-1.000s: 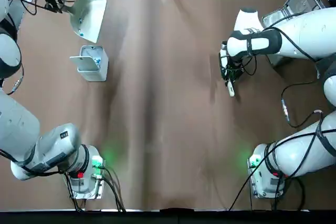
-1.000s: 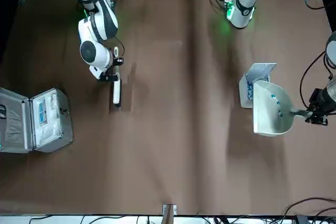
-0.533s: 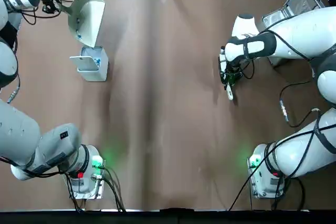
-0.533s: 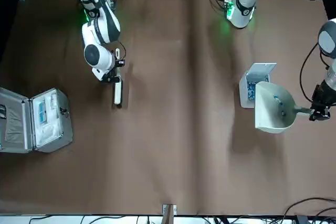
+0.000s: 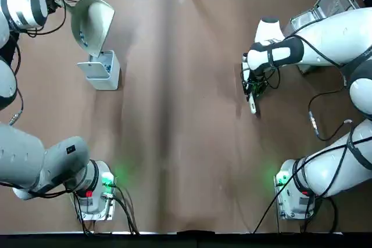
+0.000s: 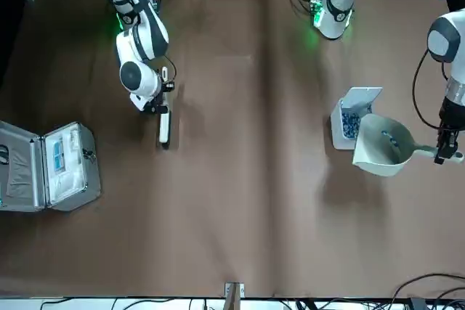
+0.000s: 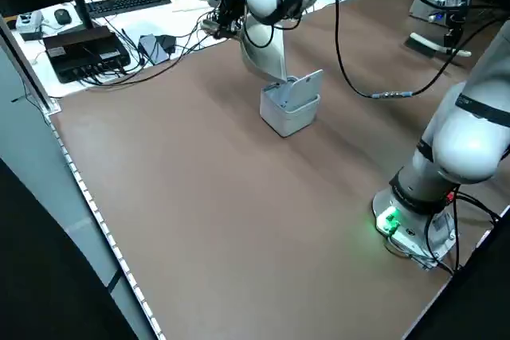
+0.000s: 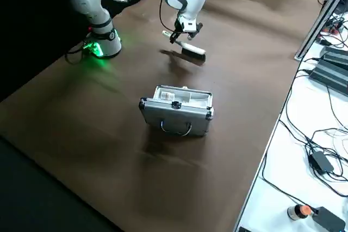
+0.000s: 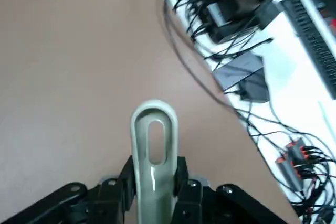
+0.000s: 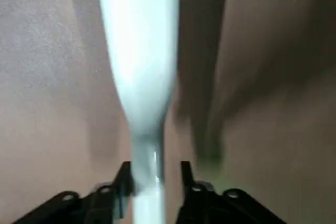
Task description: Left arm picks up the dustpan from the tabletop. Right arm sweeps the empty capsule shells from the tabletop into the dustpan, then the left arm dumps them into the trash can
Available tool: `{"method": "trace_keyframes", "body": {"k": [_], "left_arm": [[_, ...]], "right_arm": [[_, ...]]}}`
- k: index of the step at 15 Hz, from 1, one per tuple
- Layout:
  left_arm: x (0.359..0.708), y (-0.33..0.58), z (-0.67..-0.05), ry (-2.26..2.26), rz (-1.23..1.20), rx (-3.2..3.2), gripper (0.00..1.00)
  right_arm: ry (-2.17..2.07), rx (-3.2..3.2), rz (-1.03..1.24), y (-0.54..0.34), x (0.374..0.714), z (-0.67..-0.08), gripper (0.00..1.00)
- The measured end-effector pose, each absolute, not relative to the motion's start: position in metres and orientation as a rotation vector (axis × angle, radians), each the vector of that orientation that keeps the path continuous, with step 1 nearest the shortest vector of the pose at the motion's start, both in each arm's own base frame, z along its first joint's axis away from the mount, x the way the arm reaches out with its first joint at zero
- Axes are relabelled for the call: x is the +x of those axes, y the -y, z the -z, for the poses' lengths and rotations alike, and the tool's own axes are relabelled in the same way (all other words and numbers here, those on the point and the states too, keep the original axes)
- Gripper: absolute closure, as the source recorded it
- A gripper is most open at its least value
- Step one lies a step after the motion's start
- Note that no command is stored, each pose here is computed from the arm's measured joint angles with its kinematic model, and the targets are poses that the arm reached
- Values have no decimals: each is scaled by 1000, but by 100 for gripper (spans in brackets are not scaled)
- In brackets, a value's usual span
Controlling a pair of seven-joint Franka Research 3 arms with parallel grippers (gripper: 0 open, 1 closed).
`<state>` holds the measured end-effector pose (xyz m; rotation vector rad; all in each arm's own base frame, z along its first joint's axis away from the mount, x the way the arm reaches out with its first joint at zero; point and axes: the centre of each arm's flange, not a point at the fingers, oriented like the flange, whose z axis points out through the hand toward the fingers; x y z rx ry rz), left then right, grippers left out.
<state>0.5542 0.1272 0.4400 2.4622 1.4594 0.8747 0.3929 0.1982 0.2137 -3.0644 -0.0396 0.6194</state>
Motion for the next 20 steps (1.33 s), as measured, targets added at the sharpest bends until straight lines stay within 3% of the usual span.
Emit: {"method": "trace_keyframes", "body": {"k": [1, 3, 8, 13, 16, 20], "left_arm": [[544, -126, -444, -1406, -971, 2456, 67], [530, -122, -449, -1355, -1051, 2460, 67], [492, -99, -456, -1200, -1221, 2453, 67], [448, -83, -464, -976, -1461, 2416, 67], [425, -77, -470, -864, -1593, 2402, 67], [407, -68, -469, -799, -1641, 2418, 67]], "right_arm": [[39, -3065, -624, -198, 393, -212, 41], [38, -3065, -627, -198, 393, -211, 39], [29, -3058, -642, -199, 403, -221, 1], [-89, -3012, -601, -175, 471, -283, 2], [-175, -2980, -534, -132, 527, -355, 2], [-94, -3030, -321, -80, 577, -457, 2]]}}
